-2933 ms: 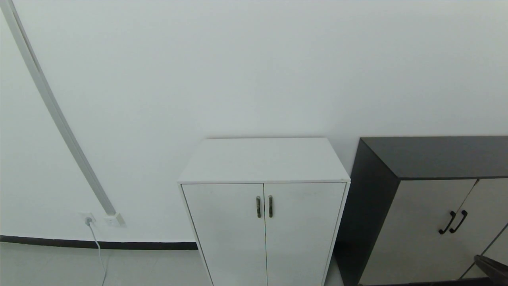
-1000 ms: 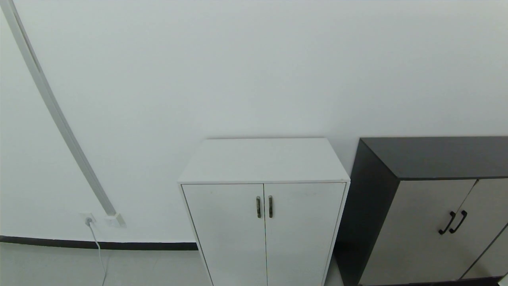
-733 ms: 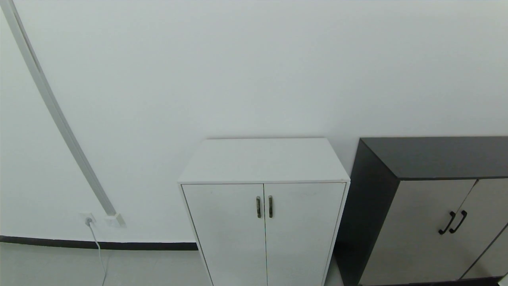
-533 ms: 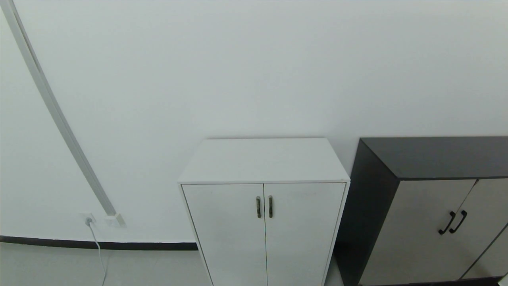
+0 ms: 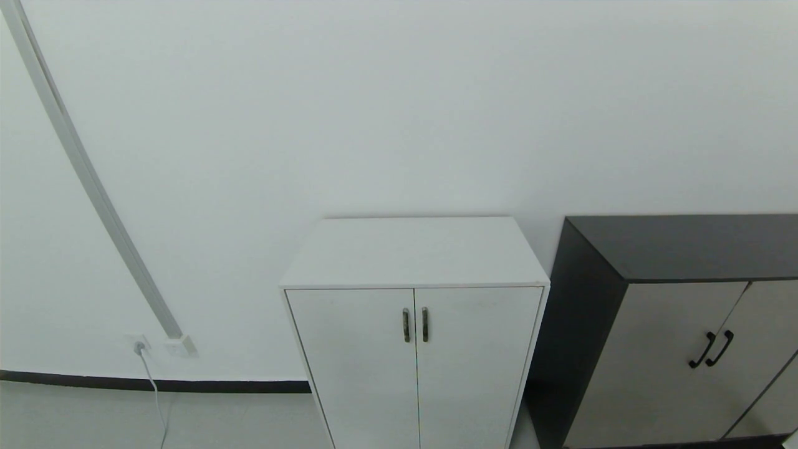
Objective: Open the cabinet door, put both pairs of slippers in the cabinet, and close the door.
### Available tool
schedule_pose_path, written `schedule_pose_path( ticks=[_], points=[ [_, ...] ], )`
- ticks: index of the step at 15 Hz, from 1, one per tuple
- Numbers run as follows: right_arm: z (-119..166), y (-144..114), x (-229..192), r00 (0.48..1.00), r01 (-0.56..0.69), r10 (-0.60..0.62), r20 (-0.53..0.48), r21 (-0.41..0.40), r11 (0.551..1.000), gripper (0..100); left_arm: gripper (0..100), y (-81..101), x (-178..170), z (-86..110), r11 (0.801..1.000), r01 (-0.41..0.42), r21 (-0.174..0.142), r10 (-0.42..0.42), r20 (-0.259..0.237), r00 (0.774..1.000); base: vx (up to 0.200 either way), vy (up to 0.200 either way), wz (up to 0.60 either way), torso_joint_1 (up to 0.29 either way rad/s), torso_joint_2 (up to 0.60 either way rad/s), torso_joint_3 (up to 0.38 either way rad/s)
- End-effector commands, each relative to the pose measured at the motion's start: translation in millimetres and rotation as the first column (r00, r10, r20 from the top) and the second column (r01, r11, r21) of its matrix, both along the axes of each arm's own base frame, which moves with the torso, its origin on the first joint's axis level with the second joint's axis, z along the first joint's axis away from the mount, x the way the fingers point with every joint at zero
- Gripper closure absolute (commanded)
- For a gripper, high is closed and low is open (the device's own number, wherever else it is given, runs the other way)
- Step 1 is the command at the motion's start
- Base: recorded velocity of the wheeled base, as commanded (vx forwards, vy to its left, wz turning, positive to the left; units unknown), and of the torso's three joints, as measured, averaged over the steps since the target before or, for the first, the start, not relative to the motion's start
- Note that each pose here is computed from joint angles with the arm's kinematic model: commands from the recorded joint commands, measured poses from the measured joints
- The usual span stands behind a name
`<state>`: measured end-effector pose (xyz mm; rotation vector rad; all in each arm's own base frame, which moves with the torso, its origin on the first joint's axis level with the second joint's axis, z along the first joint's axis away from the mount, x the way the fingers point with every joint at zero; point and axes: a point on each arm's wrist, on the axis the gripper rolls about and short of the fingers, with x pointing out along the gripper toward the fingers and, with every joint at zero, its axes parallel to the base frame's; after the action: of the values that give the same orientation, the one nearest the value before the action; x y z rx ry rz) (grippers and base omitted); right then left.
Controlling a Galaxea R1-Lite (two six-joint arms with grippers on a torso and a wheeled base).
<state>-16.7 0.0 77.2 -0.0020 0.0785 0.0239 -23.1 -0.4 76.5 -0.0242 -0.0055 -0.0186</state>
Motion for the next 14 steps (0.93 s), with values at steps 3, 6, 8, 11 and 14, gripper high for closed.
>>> schedule_pose_path(
  ticks=[3, 6, 8, 11, 14],
  points=[
    [-1.2, 0.1, -4.8, 0.998, 0.005, -0.006, 0.063, 0.003, 1.000, 100, 100, 0.0, 0.1, 0.0, 1.000, 0.000, 0.000, 0.000, -0.001, 1.000, 0.000, 0.000, 0.00, 0.000, 0.00, 0.000],
    [-1.2, -0.2, -6.0, 0.996, 0.033, -0.035, 0.081, 0.021, 0.999, 100, 100, 0.0, 0.1, 0.0, 1.000, 0.000, 0.000, 0.000, -0.001, 1.000, 0.000, 0.000, 0.00, 0.000, 0.00, 0.000],
    [-0.9, -1.2, -6.1, 0.993, 0.075, -0.082, 0.084, 0.083, 0.994, 100, 100, 0.0, 0.1, 0.2, 1.000, 0.000, 0.000, 0.000, 0.000, 1.000, 0.000, 0.000, 0.00, 0.000, 0.00, 0.000],
    [-0.5, -2.1, -6.2, 0.989, 0.114, -0.123, 0.088, 0.098, 0.989, 100, 100, 0.0, 0.1, 0.0, 1.000, 0.000, 0.000, 0.000, -0.001, 1.000, 0.000, 0.000, 0.00, 0.000, 0.00, 0.000],
    [-0.5, -2.0, -6.2, 0.988, 0.115, -0.124, 0.088, 0.098, 0.988, 100, 100, 0.0, 0.2, -0.2, 1.000, 0.000, 0.000, 0.000, -0.001, 1.000, 0.000, 0.000, 0.00, 0.000, 0.00, 0.000]
  ],
)
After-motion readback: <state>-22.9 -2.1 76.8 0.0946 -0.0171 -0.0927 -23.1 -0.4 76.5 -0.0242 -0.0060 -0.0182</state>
